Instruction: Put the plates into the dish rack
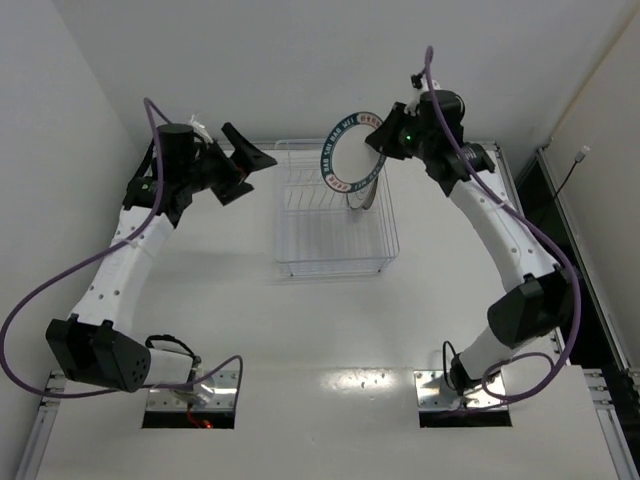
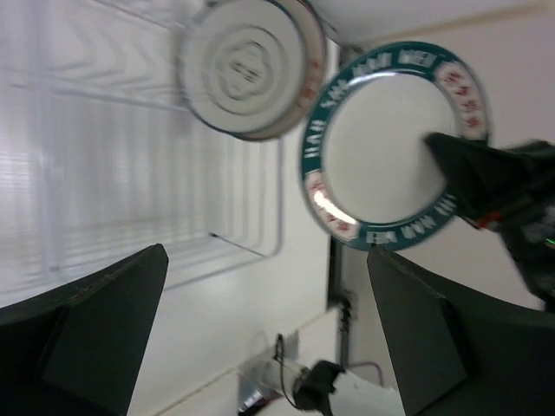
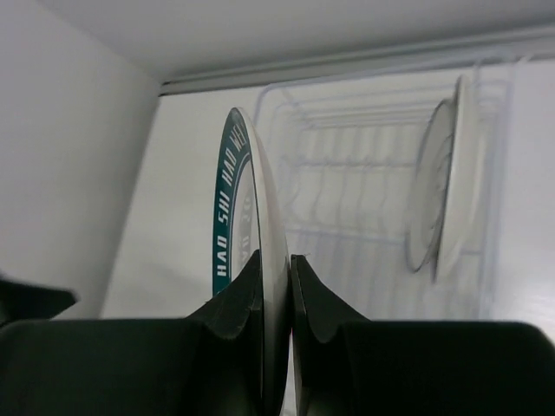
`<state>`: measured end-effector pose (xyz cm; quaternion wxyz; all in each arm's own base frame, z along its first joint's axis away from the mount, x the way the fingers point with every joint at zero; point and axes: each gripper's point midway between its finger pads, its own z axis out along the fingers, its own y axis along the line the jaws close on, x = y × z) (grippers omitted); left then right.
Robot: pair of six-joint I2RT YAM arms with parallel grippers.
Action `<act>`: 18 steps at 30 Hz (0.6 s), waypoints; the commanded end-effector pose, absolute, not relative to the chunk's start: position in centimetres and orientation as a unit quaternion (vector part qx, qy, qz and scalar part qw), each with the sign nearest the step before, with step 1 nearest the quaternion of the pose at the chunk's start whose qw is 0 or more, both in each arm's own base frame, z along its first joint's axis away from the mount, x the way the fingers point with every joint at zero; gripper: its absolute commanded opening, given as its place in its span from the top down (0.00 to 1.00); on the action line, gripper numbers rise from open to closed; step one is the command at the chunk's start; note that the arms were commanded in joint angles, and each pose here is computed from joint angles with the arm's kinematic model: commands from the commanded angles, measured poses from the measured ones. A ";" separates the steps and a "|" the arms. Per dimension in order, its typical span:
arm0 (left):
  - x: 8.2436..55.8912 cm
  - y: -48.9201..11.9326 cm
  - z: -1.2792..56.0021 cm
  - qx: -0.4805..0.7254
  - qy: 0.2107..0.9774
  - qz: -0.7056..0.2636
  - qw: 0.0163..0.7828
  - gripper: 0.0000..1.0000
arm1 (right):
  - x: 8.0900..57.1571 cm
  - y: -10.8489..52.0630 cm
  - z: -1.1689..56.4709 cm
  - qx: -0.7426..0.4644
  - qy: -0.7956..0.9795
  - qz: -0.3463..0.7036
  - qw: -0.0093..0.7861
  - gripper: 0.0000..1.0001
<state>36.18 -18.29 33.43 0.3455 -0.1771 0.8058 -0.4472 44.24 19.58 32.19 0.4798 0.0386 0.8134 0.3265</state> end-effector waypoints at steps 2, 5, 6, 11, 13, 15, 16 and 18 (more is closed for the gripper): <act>33.3 -12.8 28.9 -0.227 0.863 -0.310 0.327 0.00 | 46.2 16.3 33.7 0.029 0.835 0.069 0.545 1.00; 33.8 -13.1 29.5 -0.221 0.859 -0.325 0.329 0.00 | 48.3 17.1 33.0 0.001 0.834 -0.037 0.551 1.00; 34.4 -13.5 30.1 -0.212 0.859 -0.327 0.334 0.00 | 49.8 17.3 32.5 0.003 0.831 -0.072 0.551 1.00; 35.2 -14.2 31.1 -0.185 0.860 -0.325 0.348 0.00 | 52.6 17.9 30.2 -0.018 0.830 -0.129 0.542 1.00; 35.3 -13.6 30.8 -0.190 0.862 -0.308 0.354 0.00 | 53.2 17.5 29.7 -0.012 0.830 -0.136 0.541 1.00; 35.1 -13.4 30.9 -0.188 0.863 -0.301 0.358 0.00 | 53.8 17.1 29.2 -0.008 0.831 -0.139 0.539 1.00; 34.9 -13.3 30.7 -0.188 0.864 -0.301 0.358 0.00 | 54.1 17.5 28.6 -0.015 0.832 -0.138 0.537 1.00; 34.8 -13.3 30.2 -0.190 0.866 -0.299 0.352 0.00 | 54.8 17.3 27.2 -0.023 0.840 -0.127 0.526 1.00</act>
